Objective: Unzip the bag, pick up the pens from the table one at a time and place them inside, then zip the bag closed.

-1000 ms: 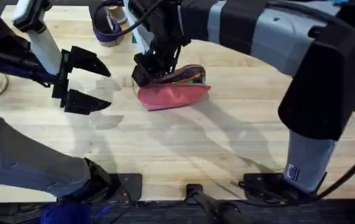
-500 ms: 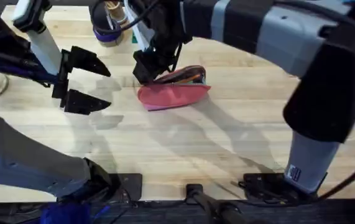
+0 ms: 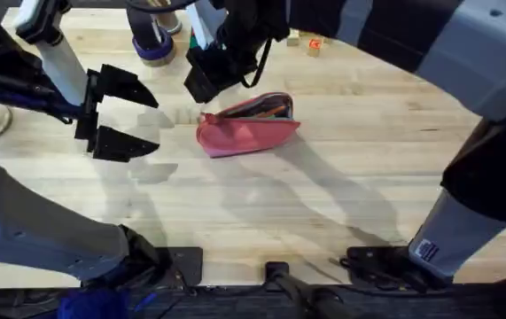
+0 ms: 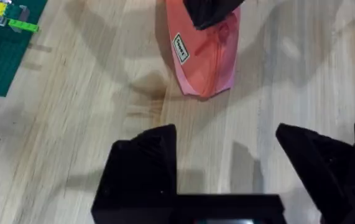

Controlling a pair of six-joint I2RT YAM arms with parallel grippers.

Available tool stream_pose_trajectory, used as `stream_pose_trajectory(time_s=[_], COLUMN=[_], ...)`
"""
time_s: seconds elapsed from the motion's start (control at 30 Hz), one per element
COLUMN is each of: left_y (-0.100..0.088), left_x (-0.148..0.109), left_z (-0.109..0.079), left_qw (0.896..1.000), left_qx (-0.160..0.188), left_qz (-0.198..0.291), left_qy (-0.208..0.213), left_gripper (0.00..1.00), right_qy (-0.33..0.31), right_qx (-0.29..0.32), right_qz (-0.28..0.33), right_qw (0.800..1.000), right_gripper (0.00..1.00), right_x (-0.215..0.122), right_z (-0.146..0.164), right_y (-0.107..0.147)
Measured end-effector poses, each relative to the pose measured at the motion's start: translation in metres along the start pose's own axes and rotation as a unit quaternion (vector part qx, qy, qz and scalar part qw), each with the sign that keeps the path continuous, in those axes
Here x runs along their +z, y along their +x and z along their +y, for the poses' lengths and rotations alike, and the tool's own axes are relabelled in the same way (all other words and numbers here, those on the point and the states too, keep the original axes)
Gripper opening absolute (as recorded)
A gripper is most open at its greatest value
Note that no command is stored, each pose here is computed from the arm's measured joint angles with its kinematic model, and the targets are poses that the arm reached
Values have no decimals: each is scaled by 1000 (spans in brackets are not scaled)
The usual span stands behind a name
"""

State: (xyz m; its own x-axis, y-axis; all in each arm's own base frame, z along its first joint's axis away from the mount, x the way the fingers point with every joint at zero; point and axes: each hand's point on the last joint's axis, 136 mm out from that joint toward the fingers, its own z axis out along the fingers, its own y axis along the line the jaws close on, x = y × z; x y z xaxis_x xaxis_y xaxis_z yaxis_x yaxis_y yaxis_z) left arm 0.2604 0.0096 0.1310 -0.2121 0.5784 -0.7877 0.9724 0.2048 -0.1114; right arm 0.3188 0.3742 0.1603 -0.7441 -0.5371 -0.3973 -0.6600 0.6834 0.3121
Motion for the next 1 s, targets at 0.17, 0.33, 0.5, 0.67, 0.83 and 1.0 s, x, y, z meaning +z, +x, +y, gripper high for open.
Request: stream_pose_trajectory(time_s=[0.17,0.33,0.5,0.67,0.83,1.0], left_y=[-1,-1,-1,-1,-1,-1], left_x=[0,0,0,0,0,0], left_z=[-1,-1,-1,-1,-1,-1], left_qw=[1000,1000,1000,1000,1000,1000], left_qx=[-2,-3,-3,-3,-3,-3], left_qz=[-2,-3,-3,-3,-3,-3], left_qy=[1,1,1,1,1,1], left_gripper=[993,993,993,993,993,993], right_qy=[21,31,35,36,37,32], right_qx=[-4,-23,-48,-105,-194,-243], right_qz=[0,9,19,8,3,10], right_qw=[1000,999,998,994,980,969], right_gripper=[30,492,954,996,996,996], right_x=[0,-1,-4,-32,-59,-58], right_z=[-7,-11,-12,-5,3,12], right_y=[1,5,10,11,16,20])
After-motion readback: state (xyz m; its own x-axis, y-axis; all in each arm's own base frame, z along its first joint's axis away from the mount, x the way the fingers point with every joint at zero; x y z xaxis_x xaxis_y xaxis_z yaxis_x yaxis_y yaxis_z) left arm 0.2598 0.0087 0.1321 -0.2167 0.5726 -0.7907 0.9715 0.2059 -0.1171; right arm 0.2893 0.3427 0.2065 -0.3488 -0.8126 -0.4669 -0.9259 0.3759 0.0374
